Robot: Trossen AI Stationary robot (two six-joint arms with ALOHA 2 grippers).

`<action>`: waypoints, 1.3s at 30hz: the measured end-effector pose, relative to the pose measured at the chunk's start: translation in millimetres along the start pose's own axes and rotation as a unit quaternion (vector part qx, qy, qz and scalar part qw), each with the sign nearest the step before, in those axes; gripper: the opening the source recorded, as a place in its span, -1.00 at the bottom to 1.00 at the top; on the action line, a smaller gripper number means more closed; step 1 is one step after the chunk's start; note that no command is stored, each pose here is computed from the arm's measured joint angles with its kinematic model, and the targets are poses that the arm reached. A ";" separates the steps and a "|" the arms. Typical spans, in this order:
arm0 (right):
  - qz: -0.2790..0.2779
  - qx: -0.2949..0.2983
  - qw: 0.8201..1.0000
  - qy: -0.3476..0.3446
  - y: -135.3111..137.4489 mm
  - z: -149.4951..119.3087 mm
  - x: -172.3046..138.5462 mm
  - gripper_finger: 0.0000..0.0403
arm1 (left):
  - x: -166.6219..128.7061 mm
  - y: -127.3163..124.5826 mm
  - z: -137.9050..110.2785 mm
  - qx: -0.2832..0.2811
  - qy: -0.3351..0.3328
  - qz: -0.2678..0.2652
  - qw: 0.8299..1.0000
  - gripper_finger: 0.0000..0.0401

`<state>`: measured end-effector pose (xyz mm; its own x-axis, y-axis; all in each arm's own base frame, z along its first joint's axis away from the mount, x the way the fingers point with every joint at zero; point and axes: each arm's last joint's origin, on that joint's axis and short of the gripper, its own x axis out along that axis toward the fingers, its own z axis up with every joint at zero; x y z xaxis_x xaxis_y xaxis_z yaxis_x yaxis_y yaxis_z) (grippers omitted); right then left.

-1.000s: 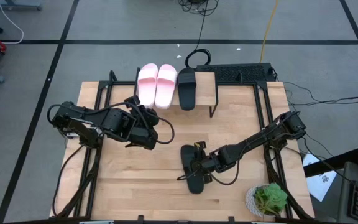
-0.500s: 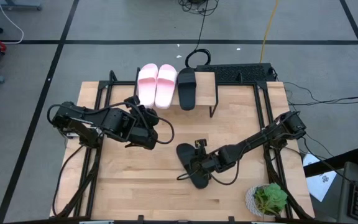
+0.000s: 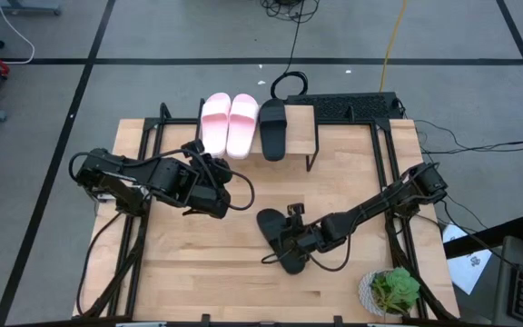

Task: Pick and place slides into the shelf
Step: Put the black slide on the shelf

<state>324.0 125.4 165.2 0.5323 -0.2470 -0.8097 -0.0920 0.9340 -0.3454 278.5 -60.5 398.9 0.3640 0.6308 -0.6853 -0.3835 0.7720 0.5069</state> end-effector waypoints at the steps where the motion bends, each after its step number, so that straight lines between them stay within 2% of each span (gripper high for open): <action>1: -0.007 0.002 1.000 0.001 -0.1 -1.3 0.6 -0.23 | 0.0 0.0 0.0 0.000 0.000 0.000 1.000 -0.20; 6: -0.049 0.000 0.999 -0.003 -2.4 -2.4 1.2 -0.23 | 0.0 0.0 0.0 0.000 0.000 0.000 1.000 -0.20; 12: -0.060 -0.001 0.998 -0.016 -3.1 0.5 1.3 -0.28 | 0.0 0.0 0.0 0.000 0.000 0.000 1.000 -0.20; 16: -0.060 0.008 0.998 -0.033 -2.6 0.1 4.2 -0.46 | -0.1 0.1 0.0 0.000 0.000 0.000 1.000 -0.20; 24: -0.048 0.015 0.998 -0.042 -1.4 -5.7 9.3 -0.96 | 0.0 0.0 0.0 0.003 0.000 0.000 1.000 -0.20; 33: -0.058 0.024 0.997 -0.046 -3.1 -2.7 8.2 -0.99 | 0.0 0.0 0.0 0.004 0.000 0.000 1.000 -0.20; 39: -0.054 0.049 0.996 -0.045 -4.8 9.8 -5.6 -1.00 | -0.1 0.1 0.0 0.002 0.000 0.000 1.000 -0.20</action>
<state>329.7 124.9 176.0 0.6083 -0.3265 -0.7234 0.0496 0.9253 -0.3760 278.5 -60.5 399.0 0.3643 0.6310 -0.6850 -0.3809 0.7721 0.5087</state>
